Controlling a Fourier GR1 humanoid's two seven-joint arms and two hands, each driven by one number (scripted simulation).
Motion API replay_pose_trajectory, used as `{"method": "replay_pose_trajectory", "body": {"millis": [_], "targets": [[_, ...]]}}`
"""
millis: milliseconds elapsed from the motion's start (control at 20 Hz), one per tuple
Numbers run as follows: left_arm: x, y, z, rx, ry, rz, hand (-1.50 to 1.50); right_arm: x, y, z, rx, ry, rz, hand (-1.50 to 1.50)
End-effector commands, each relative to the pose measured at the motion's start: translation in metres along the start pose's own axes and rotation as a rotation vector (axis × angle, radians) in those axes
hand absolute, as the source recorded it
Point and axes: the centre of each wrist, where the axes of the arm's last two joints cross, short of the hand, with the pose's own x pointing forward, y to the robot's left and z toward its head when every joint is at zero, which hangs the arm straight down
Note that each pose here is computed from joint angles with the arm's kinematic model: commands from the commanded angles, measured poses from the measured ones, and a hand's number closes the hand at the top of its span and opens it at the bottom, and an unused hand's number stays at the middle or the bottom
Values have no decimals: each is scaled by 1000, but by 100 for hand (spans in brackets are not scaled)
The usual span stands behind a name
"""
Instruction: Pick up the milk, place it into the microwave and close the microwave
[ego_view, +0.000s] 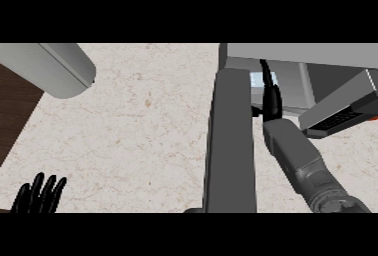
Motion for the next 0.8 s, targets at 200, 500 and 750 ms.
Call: {"method": "replay_pose_trajectory", "body": {"millis": [200,500,750], "targets": [[10,4,7,27,4,0,-150,-29,6,44,37,14,-180,-150],[11,13,21,55,38,-8,-150,-47,-6,61,39,-1,-236,-150],[14,-9,24,14,79,-14,-150,-69,-17,92,94,-8,-321,-150]]}}
